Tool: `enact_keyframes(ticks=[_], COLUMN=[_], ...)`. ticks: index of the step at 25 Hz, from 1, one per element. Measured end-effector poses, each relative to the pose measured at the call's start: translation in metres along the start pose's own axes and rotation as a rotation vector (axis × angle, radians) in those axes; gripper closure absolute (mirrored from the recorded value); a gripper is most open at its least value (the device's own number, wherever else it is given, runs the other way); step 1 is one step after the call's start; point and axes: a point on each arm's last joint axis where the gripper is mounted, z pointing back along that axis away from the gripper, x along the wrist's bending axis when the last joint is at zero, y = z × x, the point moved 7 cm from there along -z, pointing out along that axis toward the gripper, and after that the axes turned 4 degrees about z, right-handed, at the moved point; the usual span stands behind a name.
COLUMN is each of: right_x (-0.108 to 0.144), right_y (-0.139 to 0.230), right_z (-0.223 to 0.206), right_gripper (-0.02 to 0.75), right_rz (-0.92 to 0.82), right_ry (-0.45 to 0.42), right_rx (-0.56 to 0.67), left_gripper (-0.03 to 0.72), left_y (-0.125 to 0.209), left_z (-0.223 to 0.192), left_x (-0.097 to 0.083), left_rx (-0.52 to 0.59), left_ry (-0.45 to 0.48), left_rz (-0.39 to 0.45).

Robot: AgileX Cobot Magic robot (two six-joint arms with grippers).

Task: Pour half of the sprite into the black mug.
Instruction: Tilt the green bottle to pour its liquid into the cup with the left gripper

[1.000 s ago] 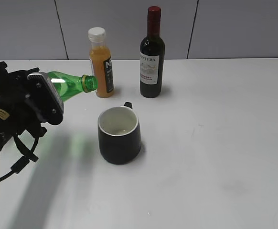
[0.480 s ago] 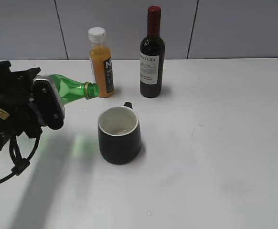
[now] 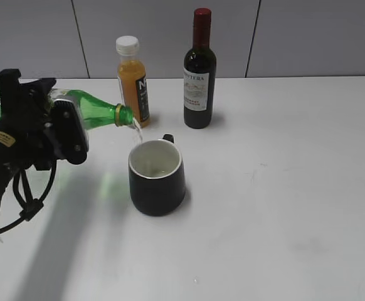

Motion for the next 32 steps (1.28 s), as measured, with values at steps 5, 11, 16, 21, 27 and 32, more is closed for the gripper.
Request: enact_keyframes(ticks=[5,11,16,21,27,32], right_x=[0.000,0.000,0.000,0.000,0.000,0.000], right_y=[0.000,0.000,0.000,0.000,0.000,0.000], right_z=[0.000,0.000,0.000,0.000,0.000,0.000], right_gripper=[0.148,0.148,0.148,0.148,0.148,0.148], right_rz=[0.000,0.000,0.000,0.000,0.000,0.000], right_ry=[0.000,0.000,0.000,0.000,0.000,0.000], right_rx=[0.000,0.000,0.000,0.000,0.000,0.000], left_gripper=[0.215,0.216,0.216,0.216,0.216,0.216], left_y=[0.000,0.000,0.000,0.000,0.000,-0.002], left_z=[-0.001,-0.001,-0.001,-0.001,-0.001,-0.002], left_x=[0.005,0.012,0.013,0.013,0.011,0.009], left_rx=[0.005,0.011,0.011,0.011,0.008,0.003], left_ry=[-0.026,-0.069,-0.074,-0.072,-0.063,-0.047], left_rz=[-0.076,-0.124,-0.128,-0.111,-0.098,-0.098])
